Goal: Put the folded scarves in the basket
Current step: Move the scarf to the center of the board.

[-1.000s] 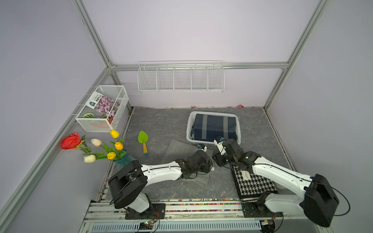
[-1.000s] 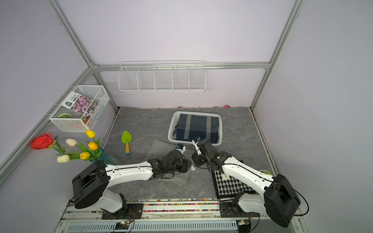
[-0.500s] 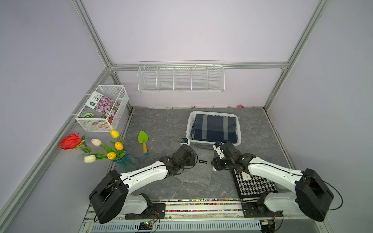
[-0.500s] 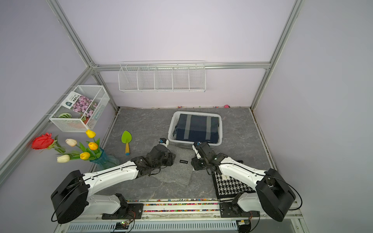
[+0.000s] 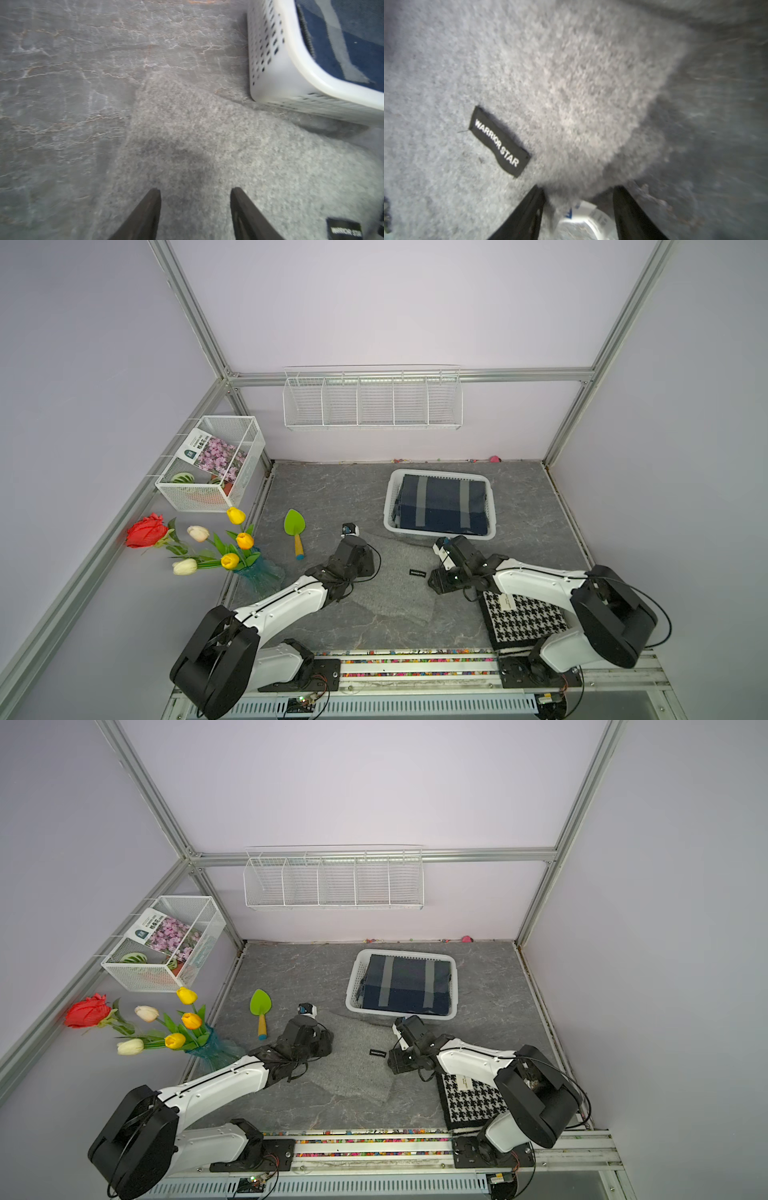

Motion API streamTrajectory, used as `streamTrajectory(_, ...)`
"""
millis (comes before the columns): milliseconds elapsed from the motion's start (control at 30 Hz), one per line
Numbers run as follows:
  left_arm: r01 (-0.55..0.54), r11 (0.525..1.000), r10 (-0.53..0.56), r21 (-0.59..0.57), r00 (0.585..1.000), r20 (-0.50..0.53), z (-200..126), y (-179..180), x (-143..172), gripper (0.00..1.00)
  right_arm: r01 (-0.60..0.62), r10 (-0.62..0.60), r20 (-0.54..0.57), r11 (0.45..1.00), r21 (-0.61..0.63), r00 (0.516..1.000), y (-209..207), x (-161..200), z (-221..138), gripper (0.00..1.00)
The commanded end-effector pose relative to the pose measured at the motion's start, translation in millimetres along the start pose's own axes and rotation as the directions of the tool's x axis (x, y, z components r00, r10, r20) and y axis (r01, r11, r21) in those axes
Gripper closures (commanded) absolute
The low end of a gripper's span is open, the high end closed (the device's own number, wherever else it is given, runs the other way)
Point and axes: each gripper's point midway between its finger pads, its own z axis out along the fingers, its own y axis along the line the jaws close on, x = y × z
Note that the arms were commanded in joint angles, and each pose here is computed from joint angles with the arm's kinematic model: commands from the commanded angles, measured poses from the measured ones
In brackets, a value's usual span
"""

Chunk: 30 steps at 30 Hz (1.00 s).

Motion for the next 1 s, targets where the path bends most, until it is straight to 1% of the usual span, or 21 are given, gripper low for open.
streamTrajectory(0,-0.027,0.999,0.027,0.03,1.0,0.005,1.5,-4.4,1.1,0.42,-0.046,0.043,-0.048,0.996,-0.079,0.998,7.0,13.0,10.2,0.41)
streamTrajectory(133,-0.018,0.999,0.019,0.047,0.999,-0.03,7.6,-7.0,9.6,0.42,-0.093,0.081,-0.101,0.989,-0.114,0.992,5.6,18.2,21.1,0.41)
streamTrajectory(200,-0.022,0.998,0.024,0.051,0.999,-0.039,8.7,-8.2,10.7,0.42,-0.098,0.087,-0.113,0.99,-0.101,0.99,2.4,20.7,23.7,0.42)
streamTrajectory(267,-0.023,0.998,0.025,0.057,0.999,-0.043,8.9,-9.0,12.0,0.43,-0.09,0.08,-0.111,0.992,-0.085,0.991,-0.9,20.8,21.7,0.49)
streamTrajectory(367,-0.021,0.997,0.025,0.071,0.998,-0.051,8.9,-11.5,13.4,0.44,-0.07,0.069,-0.094,0.998,-0.005,0.993,-16.6,20.4,15.3,0.64)
streamTrajectory(433,-0.019,0.997,0.024,0.079,0.998,-0.052,8.1,-13.0,13.0,0.46,-0.08,0.082,-0.079,0.996,0.027,0.994,-28.9,20.1,9.0,0.78)
streamTrajectory(467,-0.02,0.996,0.024,0.086,0.998,-0.051,7.0,-13.8,12.9,0.5,-0.089,0.091,-0.07,0.995,0.038,0.993,-35.8,19.7,4.9,0.85)
streamTrajectory(500,-0.019,0.995,0.024,0.094,0.998,-0.05,6.6,-15.0,13.3,0.54,-0.102,0.104,-0.054,0.994,0.049,0.993,-43.0,17.3,-0.2,0.85)
streamTrajectory(600,-0.013,0.995,0.019,0.098,0.998,-0.056,7.8,-15.3,15.6,0.55,-0.122,0.122,0.01,0.989,0.081,0.993,-57.2,9.2,-15.5,0.84)
streamTrajectory(667,-0.012,0.995,0.018,0.099,0.998,-0.058,7.5,-15.8,15.3,0.53,-0.119,0.118,0.024,0.988,0.093,0.993,-60.1,8.7,-20.7,0.82)
streamTrajectory(700,-0.011,0.995,0.016,0.101,0.998,-0.054,6.4,-16.0,14.2,0.52,-0.118,0.117,0.023,0.989,0.094,0.993,-59.9,9.3,-22.1,0.77)
streamTrajectory(767,-0.01,0.995,0.015,0.101,0.999,-0.046,4.0,-15.3,13.2,0.51,-0.116,0.114,0.026,0.988,0.1,0.993,-60.2,8.7,-24.2,0.58)
streamTrajectory(800,-0.011,0.995,0.015,0.099,0.999,-0.038,2.9,-14.8,11.8,0.5,-0.115,0.112,0.033,0.987,0.109,0.993,-61.3,7.5,-26.1,0.54)
streamTrajectory(967,-0.009,0.997,0.011,0.07,1.0,-0.023,2.1,-9.4,9.4,0.47,-0.132,0.12,0.095,0.982,0.133,0.988,-63.6,-1.5,-40.2,0.47)
